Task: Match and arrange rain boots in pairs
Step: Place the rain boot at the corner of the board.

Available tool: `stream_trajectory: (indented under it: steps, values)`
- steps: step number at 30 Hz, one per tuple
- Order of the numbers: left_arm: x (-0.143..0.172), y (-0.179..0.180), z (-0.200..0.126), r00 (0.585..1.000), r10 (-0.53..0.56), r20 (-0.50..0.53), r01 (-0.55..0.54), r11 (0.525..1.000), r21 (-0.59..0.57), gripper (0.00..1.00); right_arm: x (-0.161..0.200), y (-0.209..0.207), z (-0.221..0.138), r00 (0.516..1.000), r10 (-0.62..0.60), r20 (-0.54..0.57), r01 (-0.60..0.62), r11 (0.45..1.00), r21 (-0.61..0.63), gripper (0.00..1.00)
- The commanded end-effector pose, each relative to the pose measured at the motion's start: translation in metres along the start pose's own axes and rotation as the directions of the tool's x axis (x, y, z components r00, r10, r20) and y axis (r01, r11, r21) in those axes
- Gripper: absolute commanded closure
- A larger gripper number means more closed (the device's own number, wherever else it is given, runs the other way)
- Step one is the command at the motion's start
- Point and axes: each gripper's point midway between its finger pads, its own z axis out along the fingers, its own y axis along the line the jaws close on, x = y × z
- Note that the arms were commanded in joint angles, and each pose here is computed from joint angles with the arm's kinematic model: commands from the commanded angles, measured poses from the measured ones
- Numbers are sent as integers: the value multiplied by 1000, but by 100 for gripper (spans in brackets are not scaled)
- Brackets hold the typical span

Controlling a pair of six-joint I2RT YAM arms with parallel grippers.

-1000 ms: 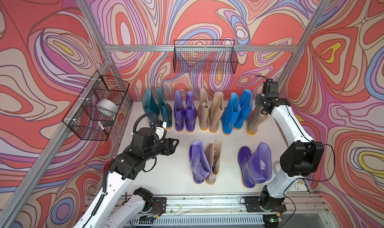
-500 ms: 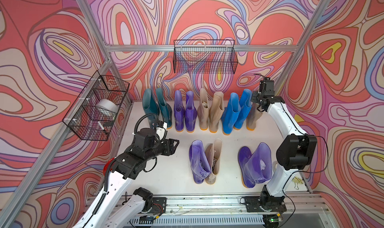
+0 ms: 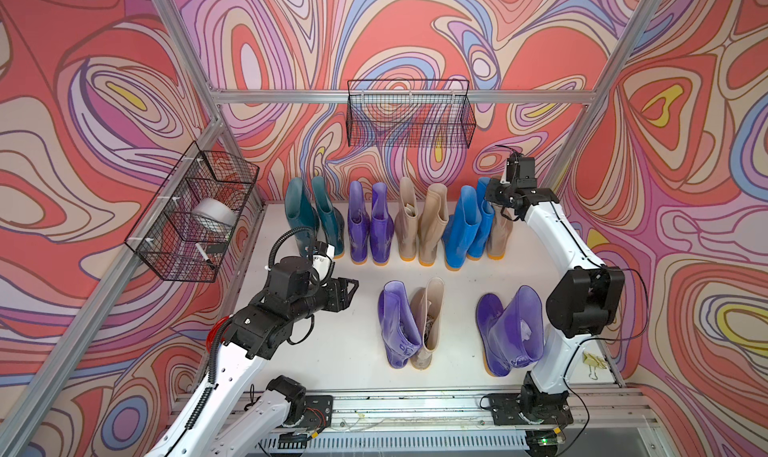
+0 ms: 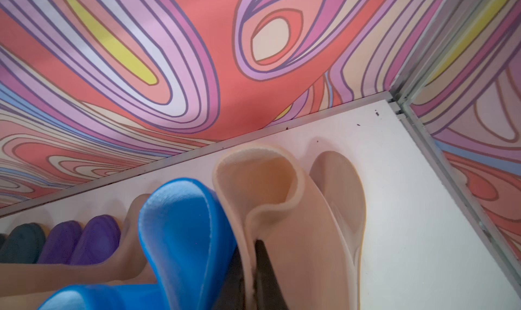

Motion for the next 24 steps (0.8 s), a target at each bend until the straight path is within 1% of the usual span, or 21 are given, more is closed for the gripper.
stream_trajectory:
  steps: [1, 6, 13, 15, 20, 24]
  values:
    - [-1, -3, -3, 1000, 22, 12, -22, 1000, 11, 36, -26, 39, -11, 998, 14, 68, -5, 992, -130, 100]
    - [0, -1, -7, 1000, 21, 17, -21, 1000, 3, 36, -21, 31, -10, 998, 16, 65, -10, 996, -92, 100]
    - [1, 0, -9, 1000, 24, 15, -24, 1000, -10, 36, -14, 8, -18, 998, 3, 60, -4, 1000, 9, 100]
    - [0, 0, -9, 1000, 23, 16, -23, 1000, -7, 36, -13, 1, -21, 998, 7, 62, -8, 1000, 23, 95]
    - [0, -1, -7, 1000, 21, 13, -21, 1000, 1, 36, -10, -11, -29, 998, 22, 53, -24, 999, 32, 75]
    - [0, -2, -7, 1000, 20, 15, -20, 1000, 3, 36, -9, -21, -35, 998, 35, 55, -38, 998, 47, 61]
